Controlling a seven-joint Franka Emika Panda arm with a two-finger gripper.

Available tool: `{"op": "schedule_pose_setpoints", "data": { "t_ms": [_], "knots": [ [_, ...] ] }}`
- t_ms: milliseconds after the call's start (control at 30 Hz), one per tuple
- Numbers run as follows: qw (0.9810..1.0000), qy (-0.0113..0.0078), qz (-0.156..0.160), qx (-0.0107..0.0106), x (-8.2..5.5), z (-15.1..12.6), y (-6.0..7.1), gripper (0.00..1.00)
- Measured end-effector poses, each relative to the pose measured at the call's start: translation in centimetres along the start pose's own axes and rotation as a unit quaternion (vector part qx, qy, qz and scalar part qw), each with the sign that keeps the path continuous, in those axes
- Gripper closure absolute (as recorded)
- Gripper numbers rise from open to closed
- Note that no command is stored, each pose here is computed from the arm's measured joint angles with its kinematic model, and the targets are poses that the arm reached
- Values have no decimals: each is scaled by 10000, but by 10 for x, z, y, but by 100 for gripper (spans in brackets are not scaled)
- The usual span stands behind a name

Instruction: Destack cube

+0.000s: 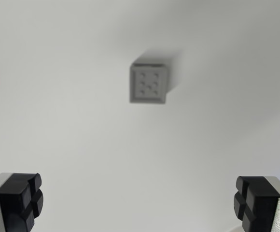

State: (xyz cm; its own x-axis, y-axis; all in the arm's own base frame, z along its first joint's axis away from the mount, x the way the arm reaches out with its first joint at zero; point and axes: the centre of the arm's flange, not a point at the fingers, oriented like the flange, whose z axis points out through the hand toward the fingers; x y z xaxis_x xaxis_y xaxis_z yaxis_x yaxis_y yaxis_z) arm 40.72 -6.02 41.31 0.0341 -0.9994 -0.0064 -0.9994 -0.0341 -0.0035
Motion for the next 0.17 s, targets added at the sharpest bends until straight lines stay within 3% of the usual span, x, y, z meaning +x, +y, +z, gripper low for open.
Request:
{"op": "schedule_pose_setpoints", "data": {
  "t_ms": [167],
  "knots": [
    [10000, 0, 0, 0, 0, 0, 0, 0]
  ]
}}
